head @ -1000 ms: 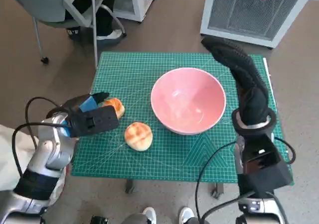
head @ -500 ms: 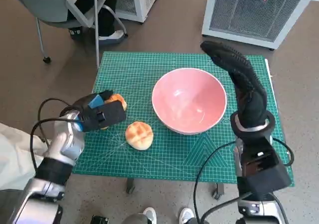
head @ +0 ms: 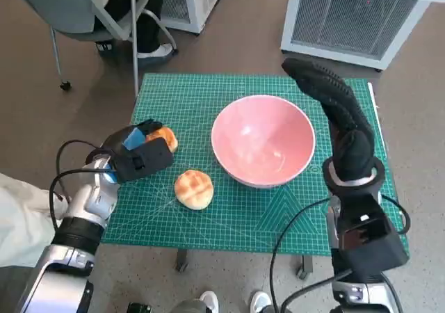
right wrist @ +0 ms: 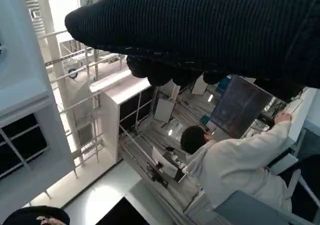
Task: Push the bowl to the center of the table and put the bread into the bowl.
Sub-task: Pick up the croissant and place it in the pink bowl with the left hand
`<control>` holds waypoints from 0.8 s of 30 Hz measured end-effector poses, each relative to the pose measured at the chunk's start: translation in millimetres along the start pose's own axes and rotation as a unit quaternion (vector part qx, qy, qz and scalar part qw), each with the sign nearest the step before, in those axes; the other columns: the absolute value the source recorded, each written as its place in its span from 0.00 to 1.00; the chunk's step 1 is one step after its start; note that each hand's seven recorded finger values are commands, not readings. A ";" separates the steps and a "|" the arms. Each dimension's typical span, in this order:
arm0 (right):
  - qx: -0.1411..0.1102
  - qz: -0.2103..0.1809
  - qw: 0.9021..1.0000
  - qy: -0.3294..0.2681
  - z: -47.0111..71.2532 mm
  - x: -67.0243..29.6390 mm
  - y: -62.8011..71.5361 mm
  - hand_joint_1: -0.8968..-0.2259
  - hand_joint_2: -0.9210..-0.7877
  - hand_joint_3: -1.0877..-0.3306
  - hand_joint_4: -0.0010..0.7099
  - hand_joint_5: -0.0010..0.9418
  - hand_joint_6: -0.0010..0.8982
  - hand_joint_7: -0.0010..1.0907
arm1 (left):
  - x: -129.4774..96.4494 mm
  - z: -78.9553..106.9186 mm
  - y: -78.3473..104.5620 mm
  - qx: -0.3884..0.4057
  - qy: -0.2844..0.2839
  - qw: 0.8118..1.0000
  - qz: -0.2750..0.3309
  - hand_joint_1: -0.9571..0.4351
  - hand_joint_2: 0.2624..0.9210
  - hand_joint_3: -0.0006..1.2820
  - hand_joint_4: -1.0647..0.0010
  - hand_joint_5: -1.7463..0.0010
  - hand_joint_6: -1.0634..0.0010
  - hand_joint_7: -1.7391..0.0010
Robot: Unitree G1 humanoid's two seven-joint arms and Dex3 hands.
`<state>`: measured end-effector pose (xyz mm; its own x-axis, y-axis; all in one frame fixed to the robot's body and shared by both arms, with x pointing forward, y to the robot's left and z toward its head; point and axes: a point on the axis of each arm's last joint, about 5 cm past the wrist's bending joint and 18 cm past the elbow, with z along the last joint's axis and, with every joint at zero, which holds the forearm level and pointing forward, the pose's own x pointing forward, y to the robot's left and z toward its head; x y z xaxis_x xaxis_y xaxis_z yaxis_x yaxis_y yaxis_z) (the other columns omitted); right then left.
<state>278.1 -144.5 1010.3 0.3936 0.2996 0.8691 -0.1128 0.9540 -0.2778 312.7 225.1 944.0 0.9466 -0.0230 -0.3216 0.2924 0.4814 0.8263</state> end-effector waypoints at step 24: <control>0.000 -0.003 1.000 0.003 -0.3 -1.1 -0.4 0.73 0.00 0.73 0.58 0.00 0.03 0.79 | -47.8 65.6 60.5 -0.031 -0.207 0.954 0.217 0.69 1.00 0.03 0.31 0.32 0.39 0.38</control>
<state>277.9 -145.2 1009.4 0.3990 0.2936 0.8687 -0.1108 0.9558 -0.2722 294.1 197.8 1039.7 0.9530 -0.1478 0.2646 -0.1348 0.5752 0.8068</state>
